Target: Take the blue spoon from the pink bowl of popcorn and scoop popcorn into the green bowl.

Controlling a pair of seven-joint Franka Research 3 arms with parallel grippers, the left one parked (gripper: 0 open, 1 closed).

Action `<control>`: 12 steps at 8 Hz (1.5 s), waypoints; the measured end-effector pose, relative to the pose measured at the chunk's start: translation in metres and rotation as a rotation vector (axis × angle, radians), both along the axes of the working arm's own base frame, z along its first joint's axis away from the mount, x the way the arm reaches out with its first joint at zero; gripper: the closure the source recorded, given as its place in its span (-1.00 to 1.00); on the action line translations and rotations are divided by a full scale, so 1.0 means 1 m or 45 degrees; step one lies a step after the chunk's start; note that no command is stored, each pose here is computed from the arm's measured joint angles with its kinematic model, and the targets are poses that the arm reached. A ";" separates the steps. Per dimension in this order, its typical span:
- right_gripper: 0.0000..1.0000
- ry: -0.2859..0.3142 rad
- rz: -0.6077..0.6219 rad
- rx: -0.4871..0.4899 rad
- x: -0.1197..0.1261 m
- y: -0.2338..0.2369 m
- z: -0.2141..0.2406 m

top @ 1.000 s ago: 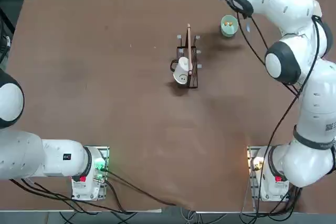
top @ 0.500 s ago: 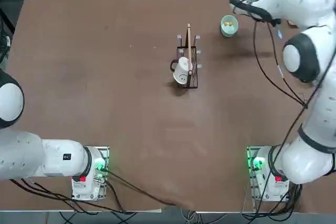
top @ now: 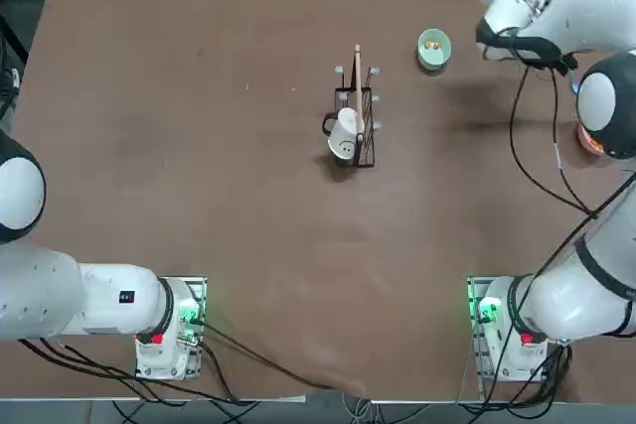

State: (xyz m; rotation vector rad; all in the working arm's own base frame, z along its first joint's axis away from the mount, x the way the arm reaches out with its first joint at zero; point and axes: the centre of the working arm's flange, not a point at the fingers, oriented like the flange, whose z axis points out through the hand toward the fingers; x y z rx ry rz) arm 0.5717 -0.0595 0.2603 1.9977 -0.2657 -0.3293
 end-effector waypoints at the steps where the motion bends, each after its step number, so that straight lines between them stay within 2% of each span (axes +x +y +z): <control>1: 0.76 0.008 0.002 0.000 -0.008 -0.031 -0.012; 3: 0.76 -0.016 0.022 -0.021 -0.031 -0.072 -0.041; 4: 0.74 -0.019 0.025 -0.021 -0.041 -0.078 -0.053; 6: 0.49 -0.003 0.012 -0.022 -0.051 -0.081 -0.063; 7: 0.17 -0.012 0.008 -0.024 -0.050 -0.082 -0.062; 8: -0.24 -0.029 0.009 -0.024 -0.048 -0.082 -0.056; 10: -0.98 -0.097 -0.035 0.014 -0.043 -0.077 -0.033; 12: -1.00 -0.204 -0.165 0.143 -0.038 -0.060 -0.005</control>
